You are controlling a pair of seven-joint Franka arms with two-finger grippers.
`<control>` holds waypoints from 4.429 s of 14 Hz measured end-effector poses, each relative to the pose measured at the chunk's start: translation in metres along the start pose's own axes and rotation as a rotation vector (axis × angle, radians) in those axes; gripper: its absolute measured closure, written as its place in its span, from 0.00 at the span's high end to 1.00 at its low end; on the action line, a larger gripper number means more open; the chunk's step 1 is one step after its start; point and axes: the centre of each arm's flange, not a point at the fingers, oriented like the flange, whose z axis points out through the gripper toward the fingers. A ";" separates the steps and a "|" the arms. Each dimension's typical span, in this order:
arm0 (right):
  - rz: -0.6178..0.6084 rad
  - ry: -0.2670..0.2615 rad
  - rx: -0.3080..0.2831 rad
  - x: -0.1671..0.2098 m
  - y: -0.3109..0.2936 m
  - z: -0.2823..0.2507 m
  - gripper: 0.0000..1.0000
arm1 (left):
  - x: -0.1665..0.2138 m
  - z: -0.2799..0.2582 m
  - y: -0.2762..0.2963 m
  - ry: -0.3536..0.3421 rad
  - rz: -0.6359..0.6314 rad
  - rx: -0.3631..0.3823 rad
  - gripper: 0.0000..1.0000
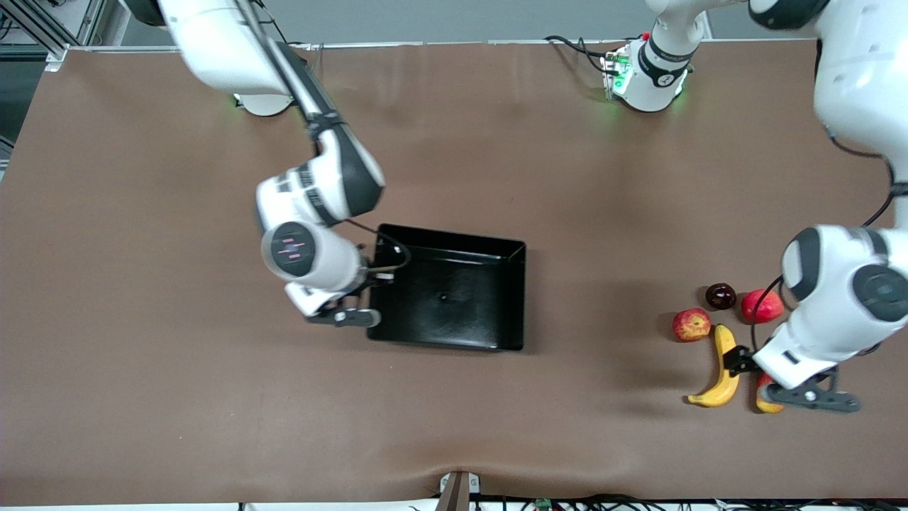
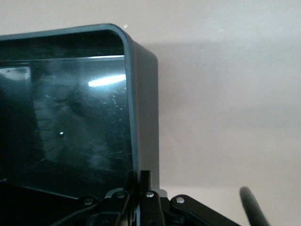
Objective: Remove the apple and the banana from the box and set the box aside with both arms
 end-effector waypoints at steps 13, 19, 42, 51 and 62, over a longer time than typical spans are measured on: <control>-0.016 -0.028 0.127 0.044 0.361 -0.094 0.06 | -0.072 -0.270 0.031 -0.099 -0.117 -0.023 1.00; -0.052 0.004 0.164 0.023 0.498 -0.046 0.06 | -0.095 -0.315 0.039 -0.088 -0.120 -0.003 1.00; -0.134 0.086 0.138 0.024 0.524 -0.047 0.92 | -0.130 -0.313 0.033 -0.150 -0.164 -0.062 1.00; -0.199 0.150 -0.041 0.042 0.412 -0.184 1.00 | -0.129 -0.314 0.040 -0.143 -0.154 -0.063 1.00; 0.026 0.111 -0.108 -0.100 0.328 -0.280 1.00 | -0.126 -0.311 0.055 -0.148 -0.128 -0.067 1.00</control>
